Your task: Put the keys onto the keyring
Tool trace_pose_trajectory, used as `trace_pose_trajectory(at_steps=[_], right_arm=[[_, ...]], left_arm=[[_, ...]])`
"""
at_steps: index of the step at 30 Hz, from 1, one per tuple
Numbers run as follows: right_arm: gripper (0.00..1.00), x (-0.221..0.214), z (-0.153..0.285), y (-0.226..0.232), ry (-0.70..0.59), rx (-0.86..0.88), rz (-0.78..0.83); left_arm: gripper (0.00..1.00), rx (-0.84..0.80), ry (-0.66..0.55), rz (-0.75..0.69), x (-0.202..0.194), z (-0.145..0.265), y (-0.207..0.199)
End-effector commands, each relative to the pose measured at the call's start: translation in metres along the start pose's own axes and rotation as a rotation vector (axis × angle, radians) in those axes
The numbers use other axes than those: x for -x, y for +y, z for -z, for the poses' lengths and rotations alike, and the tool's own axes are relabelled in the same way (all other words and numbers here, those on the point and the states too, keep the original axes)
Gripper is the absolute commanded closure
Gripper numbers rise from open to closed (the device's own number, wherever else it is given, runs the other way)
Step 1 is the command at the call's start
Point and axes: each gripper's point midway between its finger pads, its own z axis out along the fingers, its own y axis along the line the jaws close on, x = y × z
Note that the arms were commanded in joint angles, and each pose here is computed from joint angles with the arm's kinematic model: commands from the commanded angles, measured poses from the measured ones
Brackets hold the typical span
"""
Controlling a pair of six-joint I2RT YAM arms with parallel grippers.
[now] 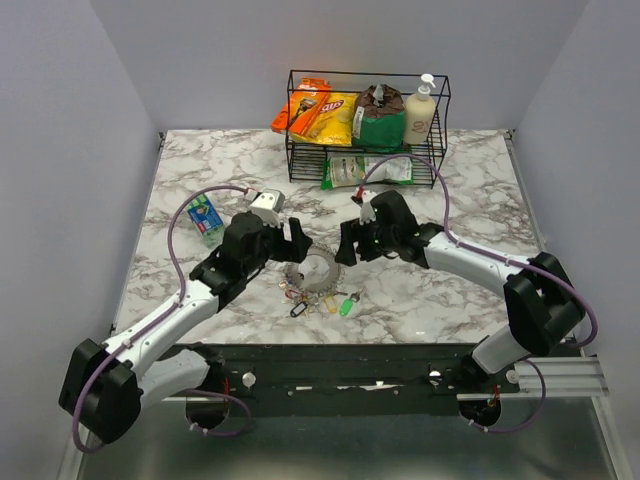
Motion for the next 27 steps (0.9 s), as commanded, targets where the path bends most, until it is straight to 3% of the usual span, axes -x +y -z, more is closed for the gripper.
trace_pose_trajectory(at_steps=[1, 17, 27], right_arm=[[0.24, -0.012, 0.007, 0.005, 0.031, 0.039, 0.001], [0.33, -0.057, -0.009, 0.035, 0.190, 0.086, 0.006], [0.33, -0.038, -0.018, 0.031, 0.151, 0.038, 0.020]], left_arm=[[0.12, -0.107, 0.037, 0.163, -0.011, -0.005, 0.003], [0.13, -0.047, 0.157, 0.320, -0.043, -0.020, 0.034], [0.16, 0.115, 0.249, 0.327, -0.067, -0.022, 0.062]])
